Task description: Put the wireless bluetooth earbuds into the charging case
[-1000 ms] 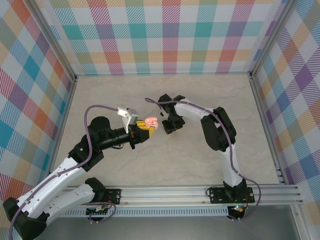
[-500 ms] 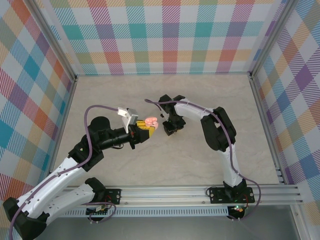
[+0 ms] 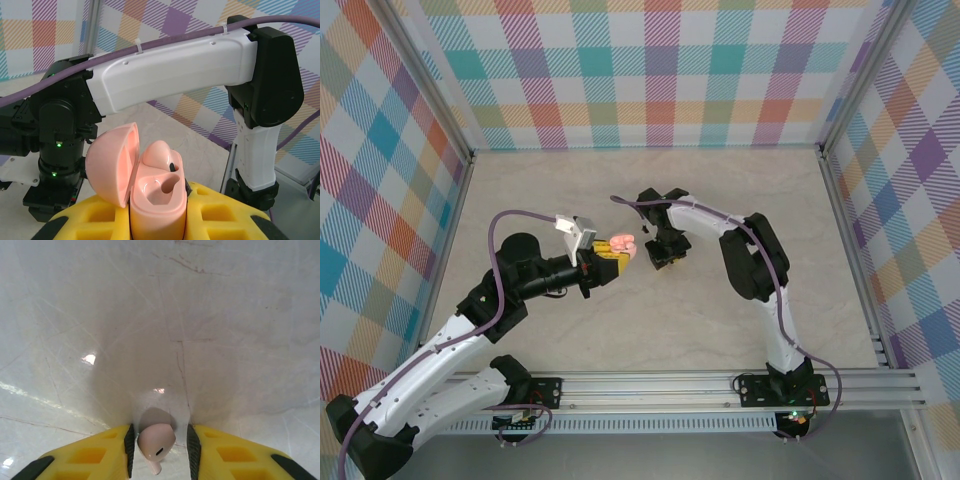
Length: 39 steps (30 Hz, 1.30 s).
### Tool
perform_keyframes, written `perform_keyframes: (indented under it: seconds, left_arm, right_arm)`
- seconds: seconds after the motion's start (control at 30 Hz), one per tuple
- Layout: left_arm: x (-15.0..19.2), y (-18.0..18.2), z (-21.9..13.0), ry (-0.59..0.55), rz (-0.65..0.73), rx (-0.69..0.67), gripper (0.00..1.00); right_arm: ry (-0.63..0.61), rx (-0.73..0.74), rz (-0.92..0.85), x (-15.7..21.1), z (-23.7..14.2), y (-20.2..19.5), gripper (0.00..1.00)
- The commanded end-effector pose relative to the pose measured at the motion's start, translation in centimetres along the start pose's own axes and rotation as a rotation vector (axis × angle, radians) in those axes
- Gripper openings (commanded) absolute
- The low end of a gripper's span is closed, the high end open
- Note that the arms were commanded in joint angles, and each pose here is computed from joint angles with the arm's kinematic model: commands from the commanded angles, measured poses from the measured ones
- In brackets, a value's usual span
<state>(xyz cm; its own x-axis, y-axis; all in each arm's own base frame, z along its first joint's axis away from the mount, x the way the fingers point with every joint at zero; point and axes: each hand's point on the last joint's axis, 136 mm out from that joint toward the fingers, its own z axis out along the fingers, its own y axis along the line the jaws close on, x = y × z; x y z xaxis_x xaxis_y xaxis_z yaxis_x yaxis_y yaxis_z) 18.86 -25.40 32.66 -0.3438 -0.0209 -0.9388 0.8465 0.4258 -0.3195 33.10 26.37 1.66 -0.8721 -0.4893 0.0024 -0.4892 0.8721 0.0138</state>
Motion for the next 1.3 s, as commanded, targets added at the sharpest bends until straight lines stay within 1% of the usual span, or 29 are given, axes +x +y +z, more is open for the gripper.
perform_keyframes:
  seconds: [0.0, 0.17, 0.3, 0.4, 0.53, 0.63, 0.67, 0.7, 0.8, 0.9, 1.0, 1.1, 1.27]
  left_arm:
    - [-1.2, -1.0, -0.4, -0.043, 0.032, 0.023, 0.16]
    - [-1.2, -1.0, -0.4, -0.040, 0.035, 0.027, 0.16]
    - [-1.2, -1.0, -0.4, -0.038, 0.036, 0.024, 0.16]
    - [-1.0, -0.9, -0.3, -0.033, 0.034, 0.020, 0.16]
    - [-0.9, -0.6, 0.0, -0.024, 0.026, 0.012, 0.16]
    - [-0.6, -0.3, 0.2, -0.009, 0.017, -0.001, 0.16]
    - [-0.5, -0.2, 0.3, -0.005, 0.015, -0.002, 0.15]
    - [-0.5, -0.1, 0.4, -0.003, 0.012, -0.005, 0.15]
    - [-0.3, 0.0, 0.6, 0.003, 0.007, -0.006, 0.15]
    - [-0.3, 0.0, 0.5, 0.003, 0.005, -0.005, 0.15]
    - [-0.2, 0.1, 0.5, 0.005, 0.004, -0.010, 0.15]
    - [-0.1, 0.2, 0.7, 0.006, 0.004, -0.013, 0.15]
    - [-0.1, 0.3, 0.9, 0.009, 0.002, -0.011, 0.15]
  right_arm:
    - [0.044, -0.009, 0.022, 0.4, 2.0, 0.1, 0.32]
    - [0.037, 0.008, 0.113, 0.4, 1.8, -1.1, 0.25]
    - [0.000, -0.017, 0.225, 0.2, 1.0, -2.6, 0.19]
    - [-0.032, -0.047, 0.308, 0.2, 0.4, -3.6, 0.17]
    - [-0.061, -0.065, 0.416, 0.8, -0.1, -5.0, 0.17]
    - [-0.068, -0.051, 0.491, 1.6, -0.2, -6.0, 0.18]
    - [-0.071, -0.047, 0.510, 1.8, -0.2, -6.1, 0.19]
    - [-0.073, -0.049, 0.518, 1.8, -0.1, -6.2, 0.23]
    - [-0.063, -0.072, 0.480, 1.8, 0.2, -5.8, 0.29]
    - [-0.053, -0.078, 0.393, 1.7, 0.2, -5.5, 0.35]
    - [-0.062, -0.073, 0.292, 1.5, -0.4, -5.6, 0.40]
    - [-0.074, -0.071, 0.195, 1.2, -0.9, -5.5, 0.42]
    - [-0.074, -0.042, 0.093, 0.9, -1.2, -5.9, 0.43]
